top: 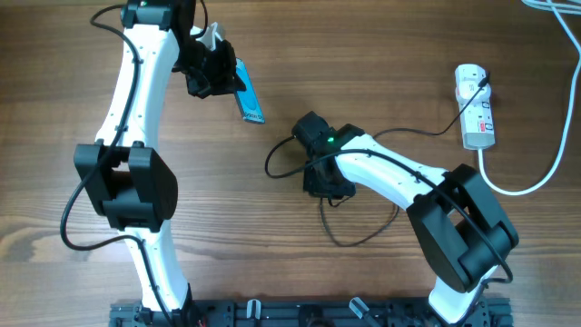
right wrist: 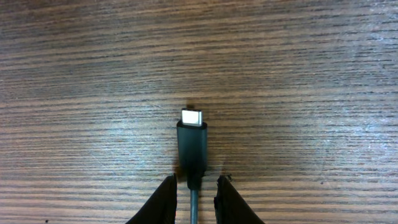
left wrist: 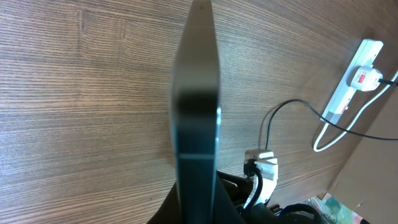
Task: Plug charger to phone and switch on socket
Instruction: 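Grasp the black USB-C cable near its plug with the right gripper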
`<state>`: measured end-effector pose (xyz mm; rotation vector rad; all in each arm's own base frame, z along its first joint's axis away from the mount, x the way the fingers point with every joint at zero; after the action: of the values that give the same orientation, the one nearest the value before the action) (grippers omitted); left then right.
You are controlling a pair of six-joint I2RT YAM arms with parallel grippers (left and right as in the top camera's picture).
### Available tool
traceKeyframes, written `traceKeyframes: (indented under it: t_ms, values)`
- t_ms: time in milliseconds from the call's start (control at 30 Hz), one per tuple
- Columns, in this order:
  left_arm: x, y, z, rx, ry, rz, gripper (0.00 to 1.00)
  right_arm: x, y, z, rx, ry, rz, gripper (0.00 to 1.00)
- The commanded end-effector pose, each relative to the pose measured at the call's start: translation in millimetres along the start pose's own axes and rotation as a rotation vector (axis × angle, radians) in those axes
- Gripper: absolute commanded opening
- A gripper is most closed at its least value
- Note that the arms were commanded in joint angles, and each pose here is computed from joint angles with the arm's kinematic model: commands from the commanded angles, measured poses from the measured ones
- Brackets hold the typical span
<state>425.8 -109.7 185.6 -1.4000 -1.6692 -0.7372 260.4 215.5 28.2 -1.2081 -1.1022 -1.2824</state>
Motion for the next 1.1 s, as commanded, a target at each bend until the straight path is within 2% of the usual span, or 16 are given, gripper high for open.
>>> traceKeyframes:
  t_ms: [0,533,667,1067]
  values:
    - [15.1,-2.5,-9.6,-0.022,-0.019,-0.035,0.04,-8.0,-1.1,-5.3,-0.010,-0.040,0.000,0.22]
    - [15.1,-2.5,-9.6,-0.021,-0.019,-0.035,0.04,-8.5,-5.6,-2.0,-0.029,-0.070,-0.023,0.18]
    - [15.1,-2.6,-9.6,-0.021,-0.019,-0.035,0.04,-8.0,-2.1,-5.8,-0.028,-0.096,-0.048,0.21]
    - [15.1,-3.1,-9.4,-0.020,-0.018,-0.033,0.04,-8.3,-2.0,-3.3,-0.003,-0.083,-0.045,0.22]
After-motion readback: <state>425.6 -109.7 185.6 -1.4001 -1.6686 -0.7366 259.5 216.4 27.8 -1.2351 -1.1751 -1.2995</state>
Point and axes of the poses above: each gripper's point midway between its finger pads, its own x axis back along the fingers, its own z axis along the line the jaws close on, y = z × x, the point moved 3 cm from there along x, back along the fingers, and after that the axes turned 1 degree about x, right-handed, at the moved point
